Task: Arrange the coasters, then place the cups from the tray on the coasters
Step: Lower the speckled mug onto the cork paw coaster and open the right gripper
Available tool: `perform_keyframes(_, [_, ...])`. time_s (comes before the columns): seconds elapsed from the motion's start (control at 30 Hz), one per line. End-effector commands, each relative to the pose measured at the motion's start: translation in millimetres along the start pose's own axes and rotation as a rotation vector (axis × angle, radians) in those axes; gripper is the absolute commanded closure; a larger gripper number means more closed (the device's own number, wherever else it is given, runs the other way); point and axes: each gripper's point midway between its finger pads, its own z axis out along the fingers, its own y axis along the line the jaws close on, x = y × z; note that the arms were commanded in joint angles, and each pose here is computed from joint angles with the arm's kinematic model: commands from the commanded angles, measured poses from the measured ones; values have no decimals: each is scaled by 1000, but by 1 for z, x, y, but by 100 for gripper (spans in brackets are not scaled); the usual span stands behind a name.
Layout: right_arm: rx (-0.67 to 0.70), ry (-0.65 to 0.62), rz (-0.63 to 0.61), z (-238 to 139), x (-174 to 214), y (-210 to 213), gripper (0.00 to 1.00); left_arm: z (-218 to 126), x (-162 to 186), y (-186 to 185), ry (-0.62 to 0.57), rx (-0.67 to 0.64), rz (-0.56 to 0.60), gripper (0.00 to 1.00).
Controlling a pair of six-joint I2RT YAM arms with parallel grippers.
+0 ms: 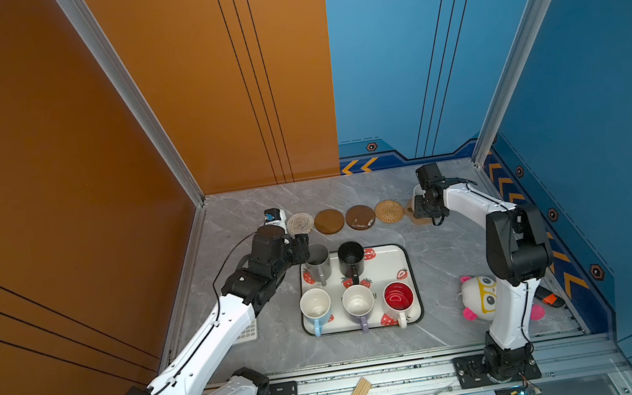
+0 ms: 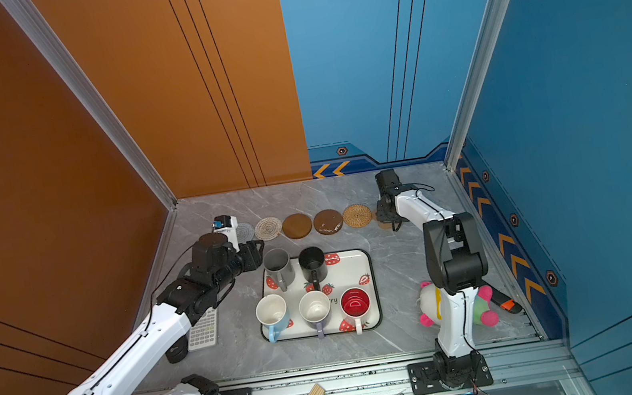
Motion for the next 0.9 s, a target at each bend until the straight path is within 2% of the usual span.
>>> perform_keyframes(0.0, [-13, -81, 11, -8, -18, 6, 100, -6, -9, -1, -17, 4, 2, 43])
perform_keyframes(0.53, [2, -47, -5, -2, -6, 6, 100, -8, -10, -1, -22, 5, 2, 43])
perform_keyframes(0.73, [3, -39, -4, -2, -3, 6, 72, -10, -10, 0, -24, 4, 2, 43])
perform_keyframes(0.87, [1, -36, 1, -4, -2, 6, 62, -12, -11, -1, -29, 6, 2, 43])
